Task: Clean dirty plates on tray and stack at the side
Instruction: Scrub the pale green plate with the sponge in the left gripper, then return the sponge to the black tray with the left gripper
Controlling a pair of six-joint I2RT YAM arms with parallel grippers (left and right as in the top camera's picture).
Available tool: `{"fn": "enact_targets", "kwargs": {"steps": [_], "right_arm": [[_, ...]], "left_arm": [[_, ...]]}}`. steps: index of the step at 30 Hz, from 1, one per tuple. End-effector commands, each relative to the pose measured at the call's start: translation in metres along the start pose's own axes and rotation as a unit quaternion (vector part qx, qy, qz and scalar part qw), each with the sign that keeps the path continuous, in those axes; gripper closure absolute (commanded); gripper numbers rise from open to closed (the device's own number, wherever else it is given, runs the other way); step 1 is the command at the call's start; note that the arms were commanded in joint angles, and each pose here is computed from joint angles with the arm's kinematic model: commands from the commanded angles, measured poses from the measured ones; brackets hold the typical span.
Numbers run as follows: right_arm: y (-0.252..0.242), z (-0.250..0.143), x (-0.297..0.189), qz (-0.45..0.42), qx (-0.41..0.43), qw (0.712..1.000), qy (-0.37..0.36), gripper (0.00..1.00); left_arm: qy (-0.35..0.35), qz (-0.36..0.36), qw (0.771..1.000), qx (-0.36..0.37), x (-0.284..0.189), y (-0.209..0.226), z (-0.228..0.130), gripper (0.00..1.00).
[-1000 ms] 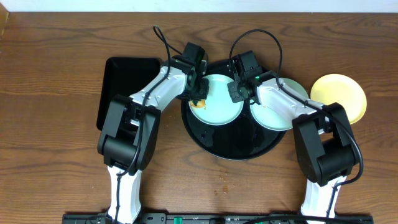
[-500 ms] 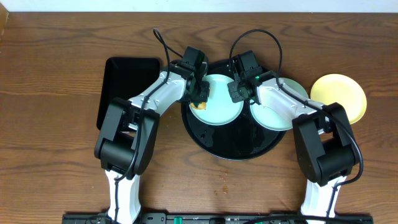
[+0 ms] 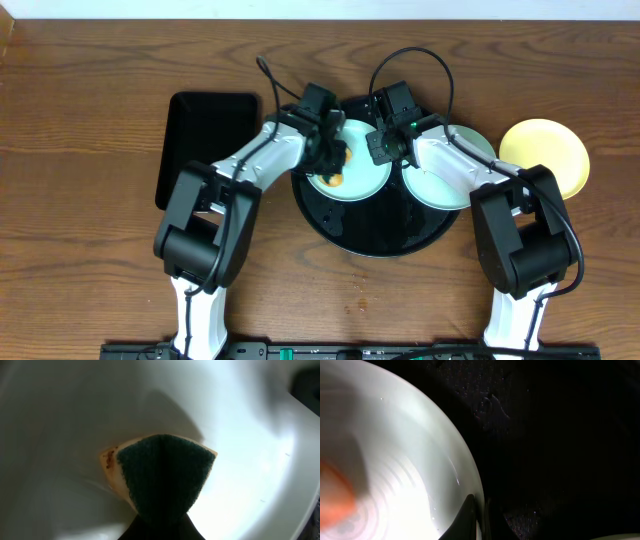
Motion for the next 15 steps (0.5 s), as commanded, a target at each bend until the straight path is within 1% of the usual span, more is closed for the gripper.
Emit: {"fn": "enact_targets", "kwargs": {"steps": [1,3,5,9,13,15], "right_arm": [[-0.008,-0.007,0.007,-0.031,0.009,0.999,0.015,0.99],[-0.008,-0.007,0.007,-0.031,0.009,0.999,0.015,0.99],[-0.008,-0.007,0.007,-0.031,0.009,0.999,0.015,0.99],[-0.008,-0.007,0.007,-0.031,0.009,0.999,0.015,0.98],[-0.008,-0.007,0.007,-0.031,0.009,0.999,0.015,0.88],[-0.008,-0.007,0.007,-0.031,0.009,0.999,0.015,0.79]], "left_arm": [[0.085,0.046,0.995,-0.008,0.045,0.013,-0.046,0.92],[0.080,0.042,0.996,0.004,0.046,0.005,-0.048,0.92],[0.064,0.034,0.997,0.015,0.039,-0.001,-0.041,0.92],[-0.014,0.007,1.000,0.013,-0.007,-0.012,-0.001,0.92],[-0.118,-0.027,0.993,0.004,-0.080,-0.015,0.040,0.92],[-0.166,-0.038,0.985,-0.003,-0.116,-0.009,0.052,0.92]]}}
Point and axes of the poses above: each gripper's point midway between its finger pads, its own x axis out along the fingers, its own y axis along the line the jaws close on, z = x × y, the point moved 7 cm from there along -x, back along the fingers, and after that the axes turned 11 degrees about -x, right-handed, at the moved point
